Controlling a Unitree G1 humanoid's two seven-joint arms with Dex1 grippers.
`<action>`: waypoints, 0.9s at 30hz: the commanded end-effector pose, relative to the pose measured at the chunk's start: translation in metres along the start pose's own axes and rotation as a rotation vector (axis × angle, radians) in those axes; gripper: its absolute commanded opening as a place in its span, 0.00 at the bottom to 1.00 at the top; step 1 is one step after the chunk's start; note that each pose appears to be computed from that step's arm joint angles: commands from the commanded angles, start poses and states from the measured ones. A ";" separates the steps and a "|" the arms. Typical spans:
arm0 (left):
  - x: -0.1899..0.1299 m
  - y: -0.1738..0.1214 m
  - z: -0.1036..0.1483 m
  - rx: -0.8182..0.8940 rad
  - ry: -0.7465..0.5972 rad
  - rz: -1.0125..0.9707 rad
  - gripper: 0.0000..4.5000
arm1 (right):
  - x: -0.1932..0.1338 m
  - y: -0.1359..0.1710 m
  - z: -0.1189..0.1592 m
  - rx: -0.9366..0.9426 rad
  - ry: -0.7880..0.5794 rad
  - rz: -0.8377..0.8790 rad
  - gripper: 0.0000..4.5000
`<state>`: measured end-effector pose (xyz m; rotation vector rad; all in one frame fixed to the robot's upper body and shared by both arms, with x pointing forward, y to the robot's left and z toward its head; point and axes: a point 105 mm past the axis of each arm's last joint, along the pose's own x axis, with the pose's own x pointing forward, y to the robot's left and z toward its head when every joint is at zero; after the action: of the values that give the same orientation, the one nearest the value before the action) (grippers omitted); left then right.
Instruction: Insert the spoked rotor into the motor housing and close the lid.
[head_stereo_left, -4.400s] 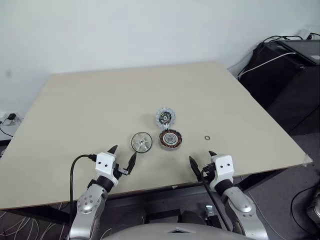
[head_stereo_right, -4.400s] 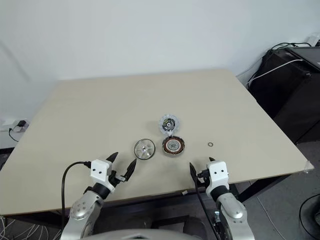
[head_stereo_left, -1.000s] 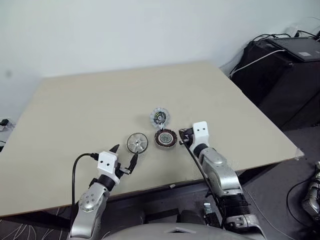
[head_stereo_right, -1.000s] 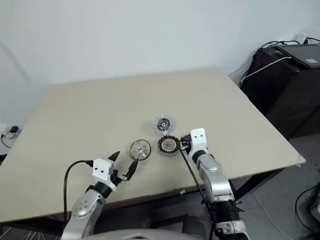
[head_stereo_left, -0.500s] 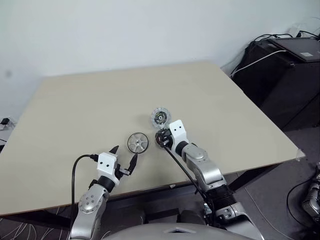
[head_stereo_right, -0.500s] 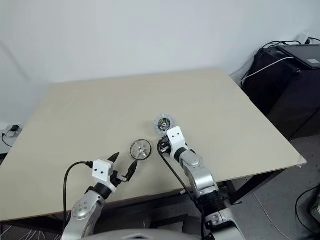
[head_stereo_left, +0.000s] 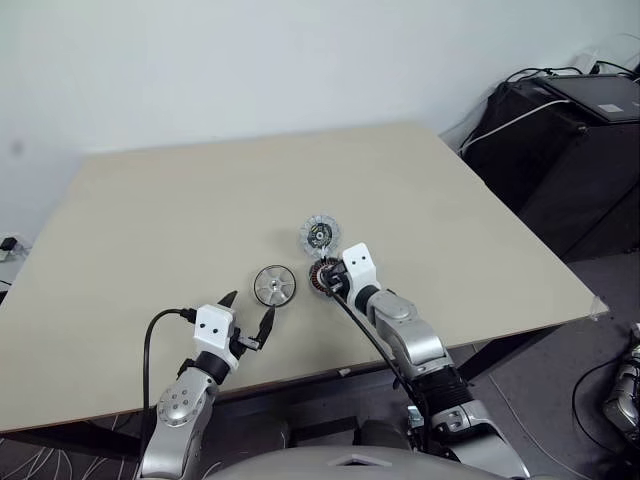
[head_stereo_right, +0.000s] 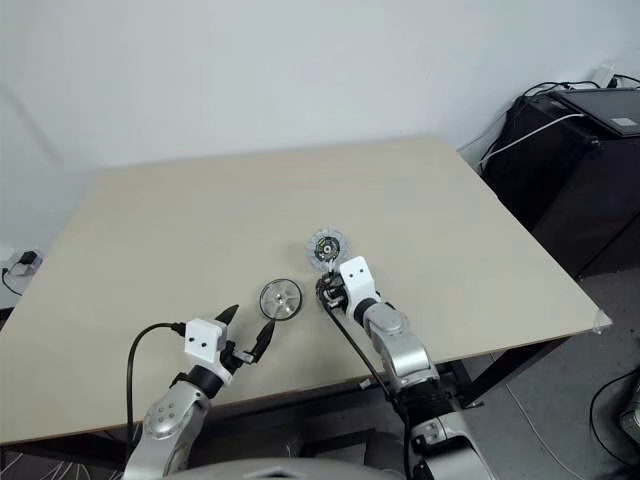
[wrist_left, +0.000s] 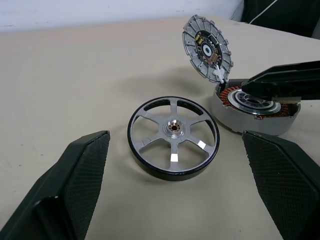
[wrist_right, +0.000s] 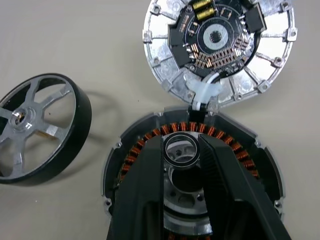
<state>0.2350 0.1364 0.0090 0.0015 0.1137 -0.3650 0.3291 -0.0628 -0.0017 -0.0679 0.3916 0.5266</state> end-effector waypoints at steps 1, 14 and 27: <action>0.004 0.000 0.010 0.015 -0.041 -0.007 1.00 | -0.001 -0.005 0.008 -0.004 -0.036 -0.015 0.15; 0.005 0.000 0.010 0.014 -0.042 -0.008 1.00 | -0.004 -0.004 0.014 0.014 -0.064 0.003 0.51; 0.005 0.000 0.009 0.011 -0.039 -0.005 1.00 | -0.013 0.013 0.048 -0.054 -0.136 0.029 0.01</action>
<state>0.2370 0.1357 0.0108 0.0013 0.1057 -0.3666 0.3240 -0.0530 0.0339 -0.0337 0.2885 0.5813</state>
